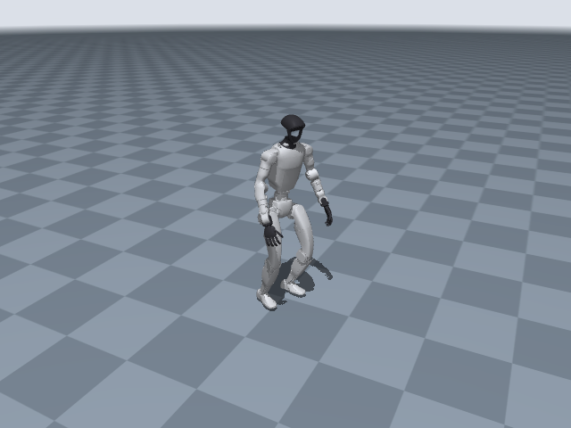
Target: Run
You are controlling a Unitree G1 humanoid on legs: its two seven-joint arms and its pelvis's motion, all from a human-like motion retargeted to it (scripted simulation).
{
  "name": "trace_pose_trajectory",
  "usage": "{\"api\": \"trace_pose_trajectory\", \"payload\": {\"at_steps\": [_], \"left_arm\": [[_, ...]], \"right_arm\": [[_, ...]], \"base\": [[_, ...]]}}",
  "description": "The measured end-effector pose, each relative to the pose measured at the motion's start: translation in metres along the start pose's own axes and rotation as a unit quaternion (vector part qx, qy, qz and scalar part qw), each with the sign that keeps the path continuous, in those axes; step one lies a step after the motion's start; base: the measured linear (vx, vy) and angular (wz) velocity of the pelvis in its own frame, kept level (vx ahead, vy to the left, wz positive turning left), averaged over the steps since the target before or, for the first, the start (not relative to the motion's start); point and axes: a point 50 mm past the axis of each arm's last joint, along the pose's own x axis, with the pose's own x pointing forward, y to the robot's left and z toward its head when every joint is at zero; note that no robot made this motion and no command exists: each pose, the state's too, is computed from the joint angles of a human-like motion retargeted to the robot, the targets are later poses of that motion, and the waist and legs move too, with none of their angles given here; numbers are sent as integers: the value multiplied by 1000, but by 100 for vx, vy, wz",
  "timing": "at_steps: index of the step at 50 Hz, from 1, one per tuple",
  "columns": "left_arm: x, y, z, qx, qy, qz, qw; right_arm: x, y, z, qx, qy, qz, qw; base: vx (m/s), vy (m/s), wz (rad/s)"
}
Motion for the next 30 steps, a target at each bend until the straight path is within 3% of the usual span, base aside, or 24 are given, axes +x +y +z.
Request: {"api": "trace_pose_trajectory", "payload": {"at_steps": [30], "left_arm": [[0, 10, 16, 2, -47, -7, 999]], "right_arm": [[-2, 4, -10, 30, 13, 9, 999]], "base": [[-1, -5, 1]]}}
